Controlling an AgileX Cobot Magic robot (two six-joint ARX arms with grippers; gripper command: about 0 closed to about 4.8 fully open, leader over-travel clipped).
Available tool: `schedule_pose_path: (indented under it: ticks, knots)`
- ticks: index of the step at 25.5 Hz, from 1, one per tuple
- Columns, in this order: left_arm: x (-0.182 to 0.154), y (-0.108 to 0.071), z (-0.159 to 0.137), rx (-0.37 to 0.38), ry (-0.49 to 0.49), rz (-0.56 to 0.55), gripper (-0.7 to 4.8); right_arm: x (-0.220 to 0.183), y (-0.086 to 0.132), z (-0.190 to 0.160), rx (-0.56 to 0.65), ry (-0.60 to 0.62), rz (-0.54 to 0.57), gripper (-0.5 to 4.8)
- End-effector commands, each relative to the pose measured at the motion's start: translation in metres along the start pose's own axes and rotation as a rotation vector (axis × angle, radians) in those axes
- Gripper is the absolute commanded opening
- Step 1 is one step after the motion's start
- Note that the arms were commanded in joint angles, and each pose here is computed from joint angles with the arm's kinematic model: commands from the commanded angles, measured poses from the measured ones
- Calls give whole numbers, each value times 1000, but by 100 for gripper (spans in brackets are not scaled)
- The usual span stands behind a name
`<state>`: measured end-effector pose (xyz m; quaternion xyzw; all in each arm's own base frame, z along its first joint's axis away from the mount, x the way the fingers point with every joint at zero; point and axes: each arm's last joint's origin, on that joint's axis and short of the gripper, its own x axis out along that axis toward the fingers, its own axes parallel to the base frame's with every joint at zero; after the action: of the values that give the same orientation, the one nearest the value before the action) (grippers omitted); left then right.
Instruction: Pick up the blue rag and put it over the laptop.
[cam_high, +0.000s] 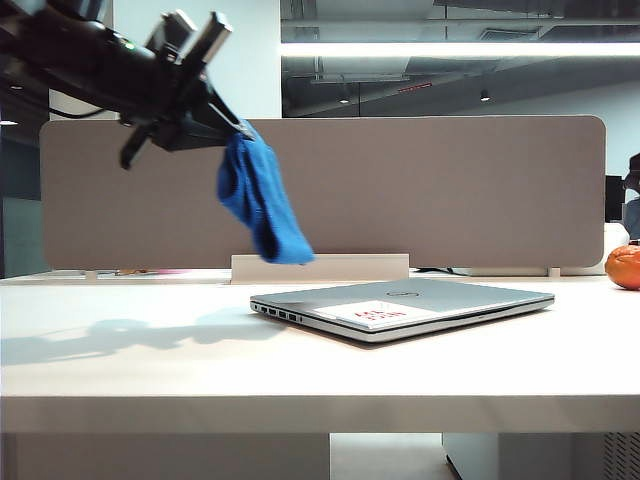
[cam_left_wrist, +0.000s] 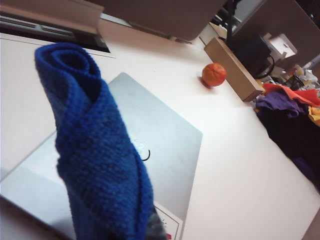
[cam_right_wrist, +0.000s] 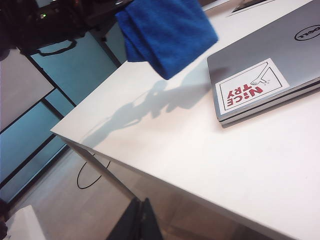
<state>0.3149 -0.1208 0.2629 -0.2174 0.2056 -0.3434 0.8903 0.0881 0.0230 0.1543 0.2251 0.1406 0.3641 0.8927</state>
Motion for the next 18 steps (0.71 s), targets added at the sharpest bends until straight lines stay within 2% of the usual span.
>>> schedule_pose_path:
  ticks: [1, 7, 18]
  knots:
    - [20, -7, 3, 18, 11, -39, -6, 0, 0, 0, -13, -11, 3, 0]
    - [59, -19, 4, 33, 34, -76, -6, 0, 0, 0, -13, -11, 3, 0]
    - [121, -22, -3, 29, 96, -89, -6, 0, 0, 0, -13, -10, 3, 0]
